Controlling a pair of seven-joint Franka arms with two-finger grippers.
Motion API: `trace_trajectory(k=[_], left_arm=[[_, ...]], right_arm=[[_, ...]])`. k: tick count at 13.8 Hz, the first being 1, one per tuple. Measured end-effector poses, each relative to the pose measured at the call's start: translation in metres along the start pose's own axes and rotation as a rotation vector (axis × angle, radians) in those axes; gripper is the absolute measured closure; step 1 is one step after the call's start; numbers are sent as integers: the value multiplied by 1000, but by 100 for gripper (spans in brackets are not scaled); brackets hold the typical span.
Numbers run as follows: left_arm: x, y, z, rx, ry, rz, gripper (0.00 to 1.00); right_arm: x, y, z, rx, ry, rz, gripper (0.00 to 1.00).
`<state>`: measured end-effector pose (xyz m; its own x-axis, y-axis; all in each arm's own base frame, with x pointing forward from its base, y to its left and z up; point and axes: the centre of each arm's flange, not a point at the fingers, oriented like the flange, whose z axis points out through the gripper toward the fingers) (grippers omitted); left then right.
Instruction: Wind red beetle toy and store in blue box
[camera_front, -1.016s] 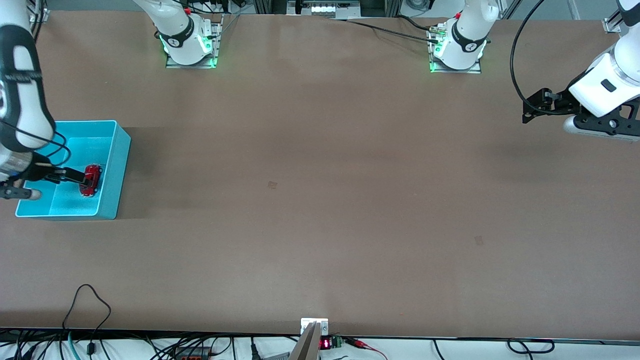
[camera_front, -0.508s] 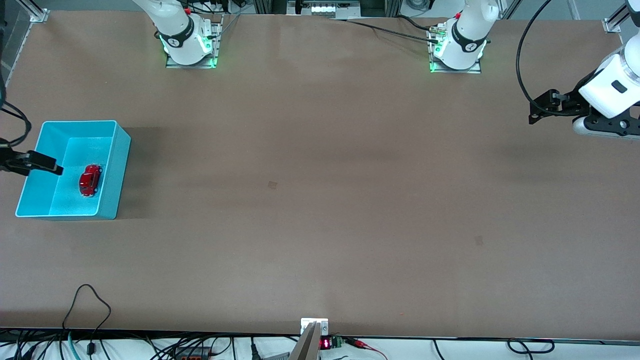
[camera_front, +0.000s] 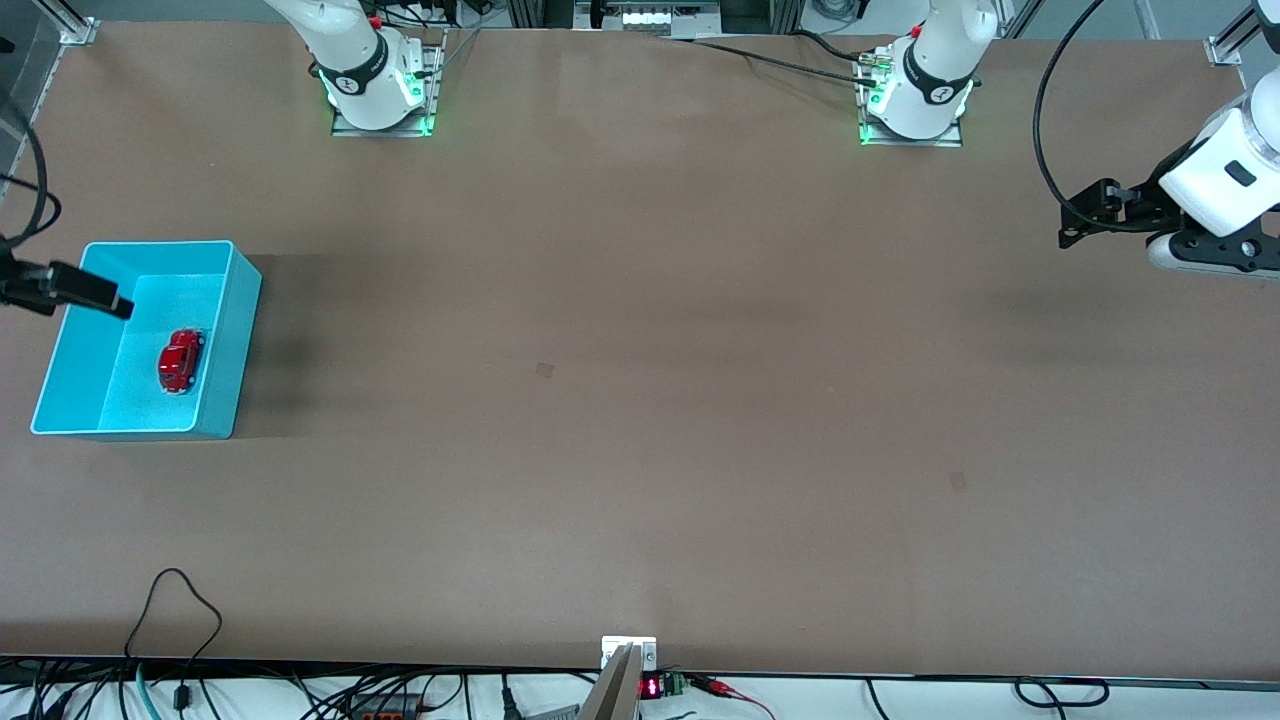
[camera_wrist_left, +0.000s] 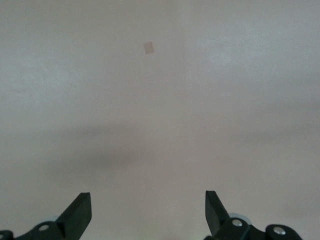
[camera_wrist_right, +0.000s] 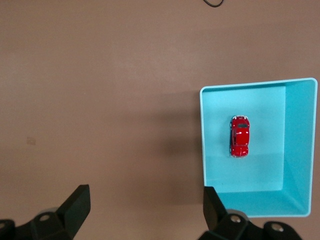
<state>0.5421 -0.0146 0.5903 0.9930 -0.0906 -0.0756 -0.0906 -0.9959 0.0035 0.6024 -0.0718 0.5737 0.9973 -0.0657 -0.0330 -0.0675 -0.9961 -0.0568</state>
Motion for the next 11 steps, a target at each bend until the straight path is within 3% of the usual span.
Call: trace_trajectory(k=[5,9,11], left_arm=[[0,-4,0,-1,0,-7,0],[0,-3,0,0,0,-6,0],[0,-3,0,0,0,-6,0]], right_arm=[[-10,6,0,-73,-13,-1,0],[-11,-9,4,-76,-3,-23,0],[-12,-13,14,-76,28,-27,0]])
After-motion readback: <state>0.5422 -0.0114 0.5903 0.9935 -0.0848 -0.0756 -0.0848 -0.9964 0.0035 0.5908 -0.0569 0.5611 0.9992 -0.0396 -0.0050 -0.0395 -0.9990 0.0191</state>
